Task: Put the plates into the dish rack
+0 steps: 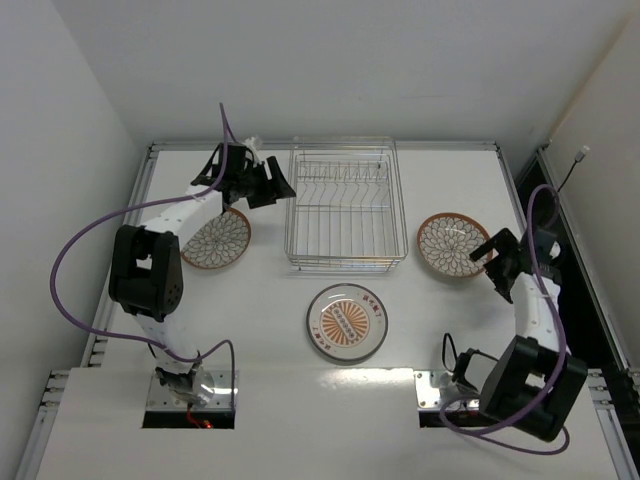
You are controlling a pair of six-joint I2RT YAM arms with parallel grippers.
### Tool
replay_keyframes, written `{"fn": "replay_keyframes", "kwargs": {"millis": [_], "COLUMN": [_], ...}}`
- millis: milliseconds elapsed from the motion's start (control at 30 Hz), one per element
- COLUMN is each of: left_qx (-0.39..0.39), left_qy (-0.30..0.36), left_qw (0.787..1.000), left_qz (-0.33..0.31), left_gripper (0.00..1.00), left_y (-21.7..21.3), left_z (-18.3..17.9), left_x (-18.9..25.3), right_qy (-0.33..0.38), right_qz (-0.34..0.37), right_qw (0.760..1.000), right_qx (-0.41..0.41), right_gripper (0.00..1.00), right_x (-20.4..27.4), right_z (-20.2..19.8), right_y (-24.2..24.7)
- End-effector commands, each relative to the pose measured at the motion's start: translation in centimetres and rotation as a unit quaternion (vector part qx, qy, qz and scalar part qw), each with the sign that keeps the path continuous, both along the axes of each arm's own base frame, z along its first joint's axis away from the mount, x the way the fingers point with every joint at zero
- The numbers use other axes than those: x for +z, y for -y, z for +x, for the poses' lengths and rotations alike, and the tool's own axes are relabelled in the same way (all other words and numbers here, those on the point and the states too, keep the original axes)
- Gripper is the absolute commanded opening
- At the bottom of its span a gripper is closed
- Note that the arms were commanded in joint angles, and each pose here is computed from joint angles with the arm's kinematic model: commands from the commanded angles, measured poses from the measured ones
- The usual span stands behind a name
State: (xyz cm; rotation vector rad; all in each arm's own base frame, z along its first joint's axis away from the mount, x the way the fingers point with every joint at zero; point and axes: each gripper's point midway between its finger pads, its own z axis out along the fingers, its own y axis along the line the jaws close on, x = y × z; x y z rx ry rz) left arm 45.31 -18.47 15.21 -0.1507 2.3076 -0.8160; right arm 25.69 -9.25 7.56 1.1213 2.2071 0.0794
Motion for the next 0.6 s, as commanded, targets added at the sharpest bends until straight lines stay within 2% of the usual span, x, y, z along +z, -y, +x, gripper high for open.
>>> {"fn": "replay_keyframes", "kwargs": {"millis": [0, 233, 333, 433, 567], "left_qx": [-0.001, -0.002, -0.002, -0.002, -0.007], "left_qy": [0.016, 0.008, 0.008, 0.008, 0.004], "left_qw": [1.000, 1.000, 1.000, 1.000, 1.000], "left_qz": [-0.012, -0.017, -0.017, -0.017, -0.025], "left_gripper": [0.63, 0.63, 0.63, 0.63, 0.63], "left_y": [-0.1, 0.1, 0.1, 0.1, 0.4], "left_z": [0.2, 0.1, 0.1, 0.1, -0.1], "left_x": [1.0, 0.7, 0.7, 0.7, 0.8], "right_qy": [0.061, 0.066, 0.077, 0.085, 0.095], "right_qz": [0.073, 0.185, 0.203, 0.221, 0.233], "right_qw": [0.995, 0.980, 0.976, 0.972, 0.968], "right_qx": [0.035, 0.019, 0.017, 0.007, 0.005], "right_gripper": [1.00, 1.00, 0.96, 0.89, 0.71], "right_x": [0.3, -3.4, -3.8, -4.3, -4.7], "right_z": [2.1, 1.6, 2.1, 2.5, 3.4], "right_y": [-1.7, -2.1, -1.7, -1.6, -1.5]}}
